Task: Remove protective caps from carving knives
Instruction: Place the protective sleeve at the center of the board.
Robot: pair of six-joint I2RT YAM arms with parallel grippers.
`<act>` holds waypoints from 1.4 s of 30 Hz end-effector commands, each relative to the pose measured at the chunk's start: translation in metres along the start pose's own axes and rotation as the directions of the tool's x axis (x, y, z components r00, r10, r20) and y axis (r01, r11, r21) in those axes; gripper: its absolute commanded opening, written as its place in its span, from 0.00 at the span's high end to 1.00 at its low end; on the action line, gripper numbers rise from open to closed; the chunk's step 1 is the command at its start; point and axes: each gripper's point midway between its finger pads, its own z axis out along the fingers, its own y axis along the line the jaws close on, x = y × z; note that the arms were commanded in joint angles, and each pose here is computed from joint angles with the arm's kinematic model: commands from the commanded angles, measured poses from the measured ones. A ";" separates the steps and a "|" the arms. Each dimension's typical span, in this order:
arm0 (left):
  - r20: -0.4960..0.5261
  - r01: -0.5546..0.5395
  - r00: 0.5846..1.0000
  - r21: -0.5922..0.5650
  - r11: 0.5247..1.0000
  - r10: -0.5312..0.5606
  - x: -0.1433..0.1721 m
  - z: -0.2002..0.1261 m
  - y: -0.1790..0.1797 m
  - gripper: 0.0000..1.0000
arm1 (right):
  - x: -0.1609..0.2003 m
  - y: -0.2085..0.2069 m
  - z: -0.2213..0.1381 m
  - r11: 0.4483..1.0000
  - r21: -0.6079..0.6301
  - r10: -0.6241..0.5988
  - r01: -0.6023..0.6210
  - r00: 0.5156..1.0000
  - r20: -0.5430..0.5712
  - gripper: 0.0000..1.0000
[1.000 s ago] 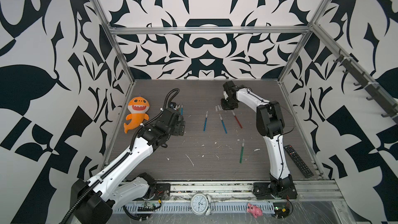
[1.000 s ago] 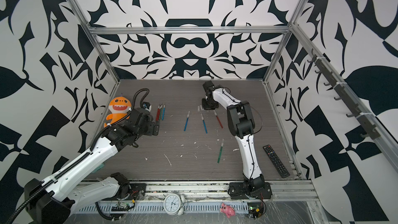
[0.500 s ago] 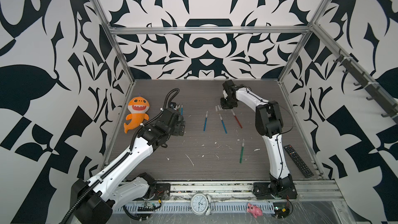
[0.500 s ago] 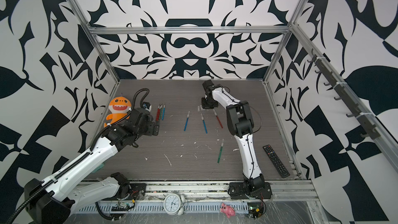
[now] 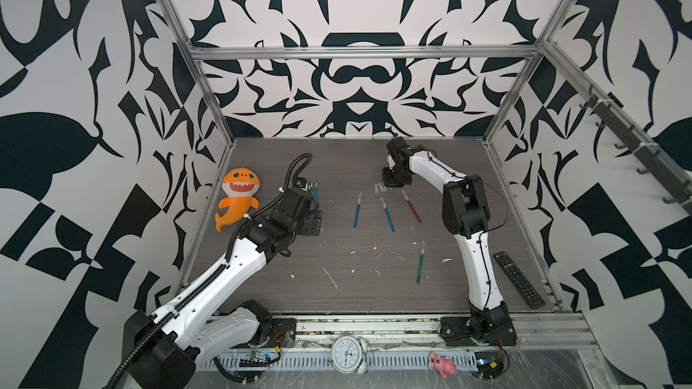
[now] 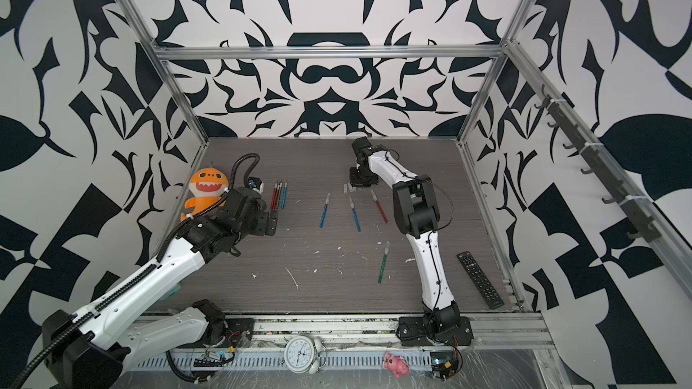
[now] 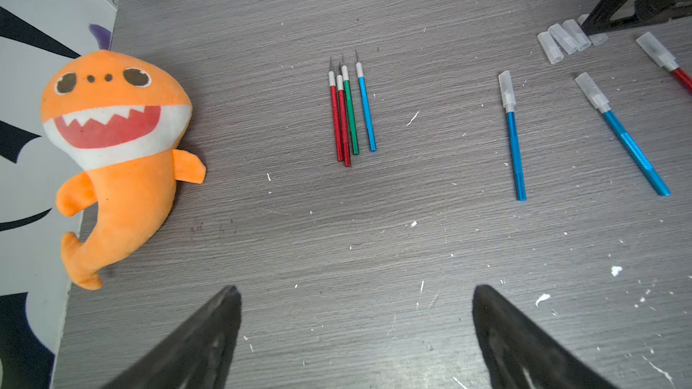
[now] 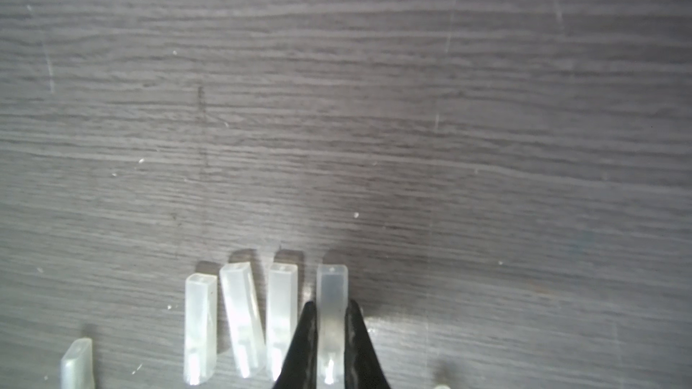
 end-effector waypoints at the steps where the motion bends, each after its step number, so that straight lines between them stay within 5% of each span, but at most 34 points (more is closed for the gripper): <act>1: 0.001 0.004 1.000 0.010 1.000 -0.004 -0.007 -0.004 -0.002 0.01 | -0.006 0.003 -0.019 1.000 -0.014 0.022 -0.021 1.000 0.015 0.86; 14: -0.005 -0.002 1.000 0.008 1.000 0.002 -0.006 -0.003 -0.002 0.01 | -0.023 0.008 -0.059 0.999 -0.022 0.031 -0.029 0.996 0.089 0.70; 24: -0.014 -0.020 1.000 0.064 0.998 0.020 -0.010 -0.007 -0.012 0.01 | -0.026 0.014 -0.132 0.997 -0.064 0.052 -0.039 0.976 0.211 0.49; 35: -0.125 0.059 0.991 0.179 0.982 -0.037 -0.008 -0.005 -0.042 0.01 | 0.031 0.010 -0.189 0.980 -0.188 0.132 -0.067 0.924 0.359 0.01; 42: -0.174 0.127 0.981 0.217 0.968 -0.089 -0.004 0.009 -0.068 0.01 | 0.071 -0.015 -0.210 0.981 -0.149 0.174 -0.121 0.889 0.423 0.01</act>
